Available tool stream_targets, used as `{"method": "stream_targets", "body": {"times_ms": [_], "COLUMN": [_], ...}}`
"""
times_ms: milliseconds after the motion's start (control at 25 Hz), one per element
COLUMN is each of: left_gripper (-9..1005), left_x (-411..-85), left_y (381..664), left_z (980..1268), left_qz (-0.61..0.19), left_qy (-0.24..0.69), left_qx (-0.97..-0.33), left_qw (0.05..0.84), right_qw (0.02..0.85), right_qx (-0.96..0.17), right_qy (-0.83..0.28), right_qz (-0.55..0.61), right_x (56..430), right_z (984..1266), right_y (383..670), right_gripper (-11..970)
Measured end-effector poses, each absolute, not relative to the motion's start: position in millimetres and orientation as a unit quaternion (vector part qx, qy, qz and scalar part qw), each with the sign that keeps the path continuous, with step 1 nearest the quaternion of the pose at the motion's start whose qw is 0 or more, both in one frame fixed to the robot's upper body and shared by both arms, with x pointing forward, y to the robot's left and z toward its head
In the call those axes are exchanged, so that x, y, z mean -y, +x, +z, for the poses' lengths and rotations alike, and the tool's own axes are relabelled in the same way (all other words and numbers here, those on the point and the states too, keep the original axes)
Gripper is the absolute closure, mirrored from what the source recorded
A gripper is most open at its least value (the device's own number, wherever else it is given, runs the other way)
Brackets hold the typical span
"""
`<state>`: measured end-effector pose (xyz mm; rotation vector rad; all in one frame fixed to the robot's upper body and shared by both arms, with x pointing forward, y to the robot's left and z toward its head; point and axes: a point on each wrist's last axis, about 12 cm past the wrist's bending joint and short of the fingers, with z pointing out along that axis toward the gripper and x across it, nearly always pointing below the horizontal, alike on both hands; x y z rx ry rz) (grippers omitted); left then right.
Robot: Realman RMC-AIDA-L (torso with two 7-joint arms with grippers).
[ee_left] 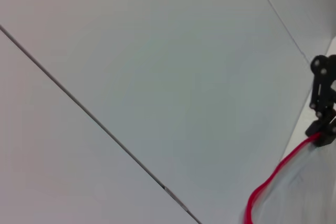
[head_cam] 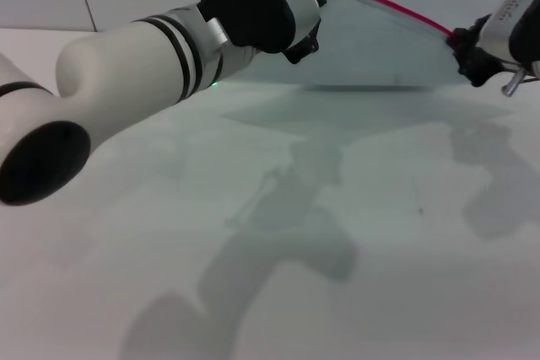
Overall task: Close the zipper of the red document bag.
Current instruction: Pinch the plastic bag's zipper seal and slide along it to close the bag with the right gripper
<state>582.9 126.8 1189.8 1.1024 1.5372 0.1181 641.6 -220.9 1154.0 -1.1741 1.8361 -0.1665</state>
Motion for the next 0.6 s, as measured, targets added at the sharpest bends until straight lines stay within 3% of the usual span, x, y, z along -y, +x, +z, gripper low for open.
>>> {"method": "stream_targets", "body": {"times_ms": [600], "left_gripper": [943], "left_x": [-134], "left_y": [564], "left_z": [1210], "left_qz": [0.057], "left_qy": [0.465], "left_qx": [-0.641], "left_qw": [0.608], "right_qw": [0.451], "right_qx": [-0.768], "right_qy": [-0.445], "right_qz": [-0.096], "right_x": [243], "right_z": [1140], "right_y": [649], "right_gripper": [899]}}
